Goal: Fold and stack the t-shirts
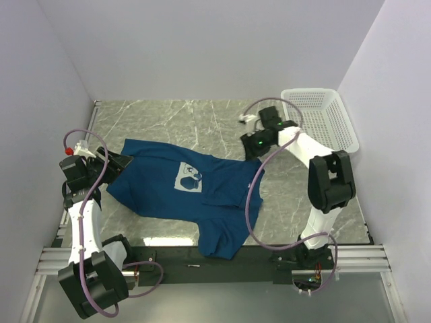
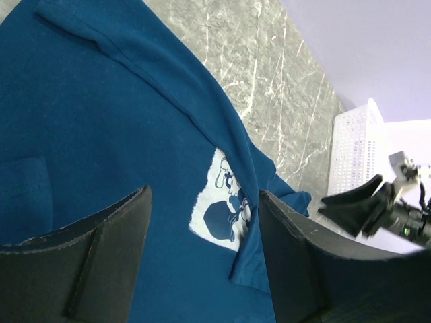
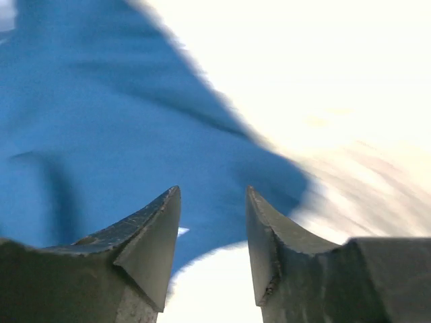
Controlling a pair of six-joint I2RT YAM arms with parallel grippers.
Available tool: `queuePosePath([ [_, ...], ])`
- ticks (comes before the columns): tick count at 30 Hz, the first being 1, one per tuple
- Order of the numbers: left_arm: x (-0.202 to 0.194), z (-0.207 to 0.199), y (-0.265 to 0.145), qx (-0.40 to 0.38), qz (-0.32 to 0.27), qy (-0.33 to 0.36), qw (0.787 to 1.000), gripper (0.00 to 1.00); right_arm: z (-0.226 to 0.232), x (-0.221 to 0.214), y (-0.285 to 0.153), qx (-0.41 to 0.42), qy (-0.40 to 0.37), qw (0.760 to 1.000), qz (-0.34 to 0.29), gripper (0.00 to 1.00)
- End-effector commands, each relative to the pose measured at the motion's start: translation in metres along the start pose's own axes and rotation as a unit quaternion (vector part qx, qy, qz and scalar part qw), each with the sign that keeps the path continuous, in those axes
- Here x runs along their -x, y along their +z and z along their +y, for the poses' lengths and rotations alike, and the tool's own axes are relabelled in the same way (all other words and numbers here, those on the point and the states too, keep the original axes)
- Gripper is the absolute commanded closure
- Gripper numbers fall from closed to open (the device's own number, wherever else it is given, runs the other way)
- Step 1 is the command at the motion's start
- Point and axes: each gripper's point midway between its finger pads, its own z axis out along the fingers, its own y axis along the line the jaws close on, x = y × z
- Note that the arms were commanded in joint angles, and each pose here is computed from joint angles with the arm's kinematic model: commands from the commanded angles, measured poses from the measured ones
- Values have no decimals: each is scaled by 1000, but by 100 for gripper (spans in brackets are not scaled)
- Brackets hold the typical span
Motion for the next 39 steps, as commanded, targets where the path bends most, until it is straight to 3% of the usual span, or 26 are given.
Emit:
queuePosePath([
  [1,0,-6,1,-20,0,13,1000,30,-44,6,-12,-85,35,996,-14,49],
  [7,1,-7,0,-21,-1,16,1000,30,-75,-4,2,-95,81,992,14,48],
  [18,0,-7,1,-23,1,14,1000,30,-84,-32,24,-75,110,989,60,50],
  [21,0,-7,1,-24,1,14,1000,30,-88,-31,21,-86,103,989,60,57],
  [25,0,-7,1,-25,2,16,1000,30,-95,-26,16,-95,96,989,53,81],
  [28,0,-7,1,-24,1,14,1000,30,-105,-16,11,-114,85,989,45,89],
  [39,0,-5,2,-20,3,13,1000,30,-170,19,-1,-211,84,973,36,96],
])
